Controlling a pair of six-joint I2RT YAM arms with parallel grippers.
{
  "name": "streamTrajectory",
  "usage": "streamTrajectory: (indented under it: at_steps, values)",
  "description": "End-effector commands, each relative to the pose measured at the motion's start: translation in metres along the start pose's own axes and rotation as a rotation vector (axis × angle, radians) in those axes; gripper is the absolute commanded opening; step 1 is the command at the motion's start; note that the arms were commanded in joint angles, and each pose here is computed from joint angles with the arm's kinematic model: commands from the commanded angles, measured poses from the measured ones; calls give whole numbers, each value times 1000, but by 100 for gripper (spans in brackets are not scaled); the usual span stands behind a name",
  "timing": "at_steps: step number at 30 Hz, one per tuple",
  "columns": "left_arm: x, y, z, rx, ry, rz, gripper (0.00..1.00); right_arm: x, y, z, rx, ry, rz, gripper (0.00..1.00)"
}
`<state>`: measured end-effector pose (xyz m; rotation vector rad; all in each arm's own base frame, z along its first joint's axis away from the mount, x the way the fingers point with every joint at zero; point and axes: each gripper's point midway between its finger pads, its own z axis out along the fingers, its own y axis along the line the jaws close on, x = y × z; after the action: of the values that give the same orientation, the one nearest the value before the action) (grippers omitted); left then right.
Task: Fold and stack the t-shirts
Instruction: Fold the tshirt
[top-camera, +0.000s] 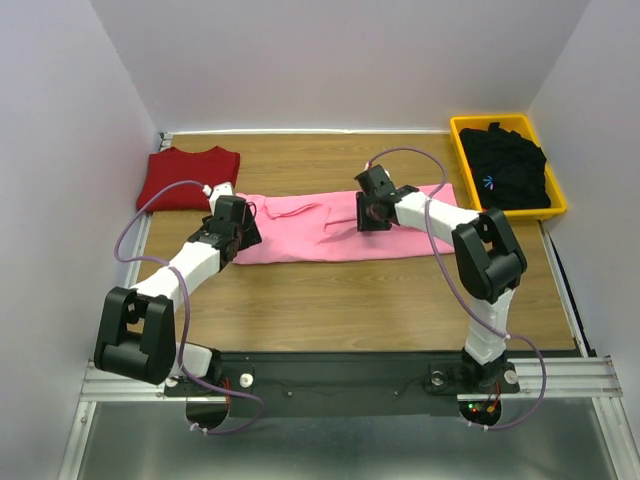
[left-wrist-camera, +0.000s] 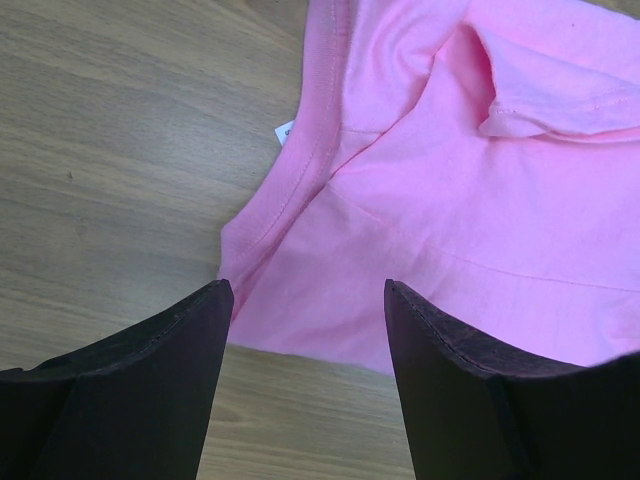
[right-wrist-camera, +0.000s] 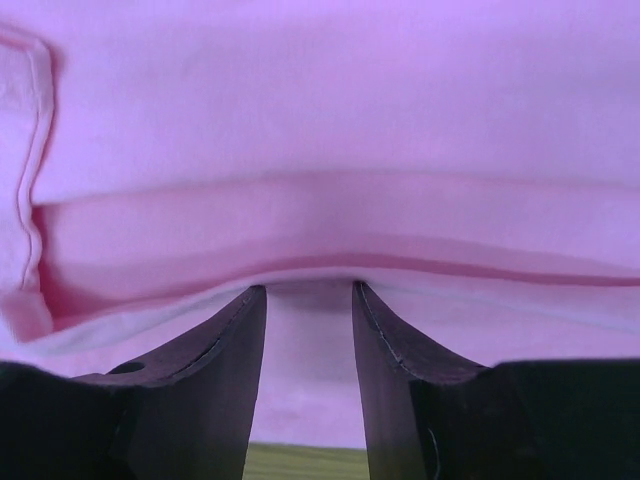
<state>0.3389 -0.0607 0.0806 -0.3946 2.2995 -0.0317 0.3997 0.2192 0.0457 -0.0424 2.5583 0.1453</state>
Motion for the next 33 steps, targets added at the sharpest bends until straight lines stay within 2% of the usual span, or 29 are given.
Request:
streamTrajectory:
  at_steps: [1,5,8,9,12,14,18,19,21,26,30,33]
  values:
    - [-17,-6,-10,34,-59,-2,74,-48,-7,0,65,-136,-15,46]
    - [-19,-9,-12,45,-58,-7,74,-64,-21,3,97,-160,-2,47]
    - [-19,-10,-14,50,-51,-13,74,-78,-34,-15,97,-197,20,48]
    - [-19,-11,-14,52,-48,-16,73,-88,-44,-28,94,-225,42,50]
    - [-19,-14,-14,59,-39,-30,74,-84,-77,-37,119,-216,102,53]
    - [-18,-14,-9,46,-28,-40,74,-72,-110,-45,142,-201,169,56]
    - [-12,-16,4,8,26,-58,70,-39,-161,-49,167,-142,301,56]
    - [-11,-17,7,4,38,-69,64,-33,-167,-50,155,-128,328,56]
    - [-9,-21,14,1,62,-74,59,-16,-192,-51,182,-104,414,56]
    - [-5,-23,28,-20,88,-84,50,8,-218,-47,173,-61,539,54]
    - [22,-8,42,-85,179,-82,47,33,-236,-39,194,-11,638,51]
    - [46,15,43,-129,234,-106,46,65,-255,-37,241,32,738,44]
